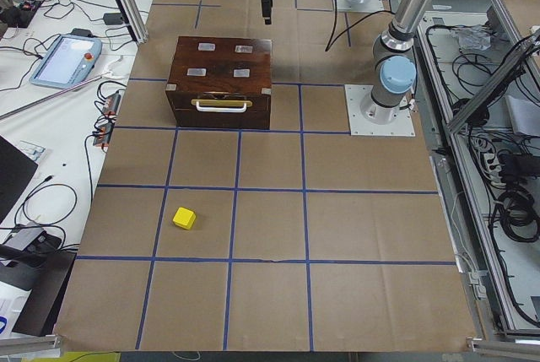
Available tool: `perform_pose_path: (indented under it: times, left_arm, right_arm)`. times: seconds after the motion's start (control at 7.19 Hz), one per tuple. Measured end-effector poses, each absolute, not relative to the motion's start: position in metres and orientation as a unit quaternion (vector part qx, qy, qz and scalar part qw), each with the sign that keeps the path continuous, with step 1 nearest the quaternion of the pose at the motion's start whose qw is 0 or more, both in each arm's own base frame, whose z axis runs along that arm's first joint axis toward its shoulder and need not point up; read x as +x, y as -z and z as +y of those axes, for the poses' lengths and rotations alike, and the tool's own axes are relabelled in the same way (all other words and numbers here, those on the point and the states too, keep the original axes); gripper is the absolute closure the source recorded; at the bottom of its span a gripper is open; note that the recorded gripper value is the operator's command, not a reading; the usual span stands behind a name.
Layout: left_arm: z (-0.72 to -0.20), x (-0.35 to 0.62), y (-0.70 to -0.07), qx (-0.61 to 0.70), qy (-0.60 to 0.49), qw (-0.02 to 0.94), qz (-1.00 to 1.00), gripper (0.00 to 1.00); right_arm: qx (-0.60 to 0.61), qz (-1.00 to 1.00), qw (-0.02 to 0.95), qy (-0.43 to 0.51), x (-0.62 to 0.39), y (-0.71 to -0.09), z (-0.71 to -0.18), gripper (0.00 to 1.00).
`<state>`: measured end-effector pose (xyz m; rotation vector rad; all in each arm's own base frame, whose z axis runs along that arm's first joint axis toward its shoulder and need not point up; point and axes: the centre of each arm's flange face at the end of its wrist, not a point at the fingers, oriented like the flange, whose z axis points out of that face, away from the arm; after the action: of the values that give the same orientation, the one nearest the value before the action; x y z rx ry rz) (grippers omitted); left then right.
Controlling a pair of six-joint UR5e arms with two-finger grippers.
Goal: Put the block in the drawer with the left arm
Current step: 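Move the left gripper off the cabinet top down beside its drawer side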
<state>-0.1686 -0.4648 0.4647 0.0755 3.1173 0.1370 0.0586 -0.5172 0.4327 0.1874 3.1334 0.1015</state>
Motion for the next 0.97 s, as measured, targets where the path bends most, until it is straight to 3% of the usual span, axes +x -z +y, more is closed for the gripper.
perform_pose_path:
  times: [0.97]
  left_arm:
    - [-0.4597,-0.1634,-0.4739,0.019,-0.035,0.009,0.999,0.01]
  right_arm:
    - [0.060,0.998,0.001,-0.033,0.0586,-0.4323,-0.5171,0.00]
